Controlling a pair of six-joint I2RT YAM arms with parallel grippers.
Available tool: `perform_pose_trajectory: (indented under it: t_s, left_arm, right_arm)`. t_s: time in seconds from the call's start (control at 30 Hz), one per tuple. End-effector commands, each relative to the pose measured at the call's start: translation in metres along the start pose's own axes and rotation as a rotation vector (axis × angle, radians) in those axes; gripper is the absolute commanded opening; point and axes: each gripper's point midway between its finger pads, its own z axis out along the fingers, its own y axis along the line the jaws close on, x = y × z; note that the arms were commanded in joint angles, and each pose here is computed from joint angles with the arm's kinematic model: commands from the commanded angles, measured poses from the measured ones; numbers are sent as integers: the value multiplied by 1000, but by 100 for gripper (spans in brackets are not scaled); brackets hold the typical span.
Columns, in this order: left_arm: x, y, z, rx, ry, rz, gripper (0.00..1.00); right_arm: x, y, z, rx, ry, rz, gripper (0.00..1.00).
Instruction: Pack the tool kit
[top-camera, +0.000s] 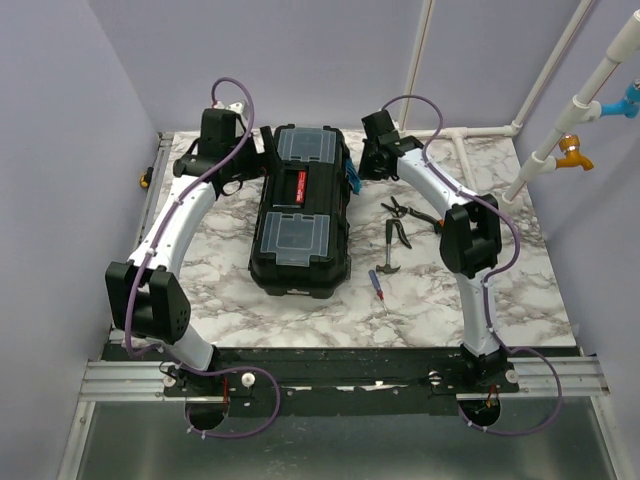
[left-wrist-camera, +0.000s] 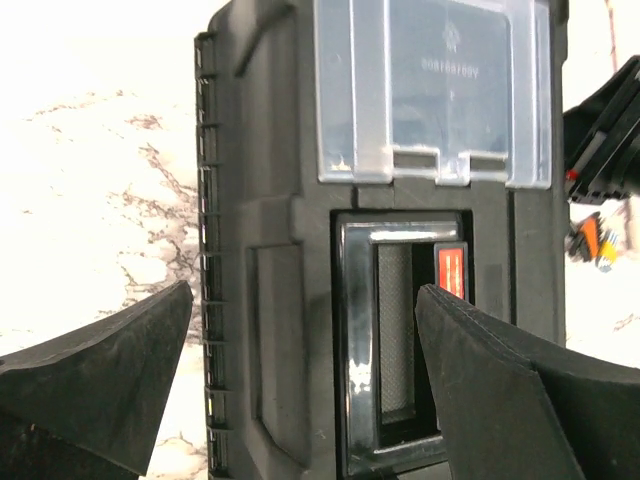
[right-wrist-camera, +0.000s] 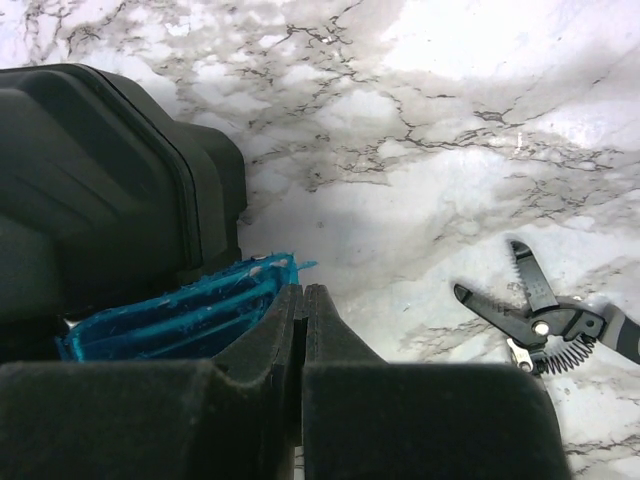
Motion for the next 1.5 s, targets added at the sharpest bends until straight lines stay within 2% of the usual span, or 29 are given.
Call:
perform_pose_trajectory:
  t_s: [0.0, 0.13, 0.33, 0.47, 0.83, 1.1, 1.47]
  left_arm:
    - [-31, -4, -11, 75, -96, -69, 96]
    - [-37, 10, 16, 130, -57, -163, 96]
    - [-32, -10, 48, 338, -22, -240, 98]
    - [-28, -20, 62, 447, 7, -277, 98]
    - [6, -23, 85, 561, 90, -328, 86]
    - [36, -18, 94, 575, 148, -337, 83]
    - [69, -16, 109, 577, 222, -335, 81]
  right_arm:
    - [4, -5, 3, 75, 10, -55, 1]
    - [8, -2, 5, 99, 17, -84, 1]
    - [19, -6, 7, 230, 47, -184, 1]
    - [22, -5, 14, 240, 63, -199, 3]
    - [29, 48, 25, -12, 104, -120, 4]
    - [31, 98, 20, -281, 121, -51, 3]
    - [42, 117, 29, -349, 145, -51, 1]
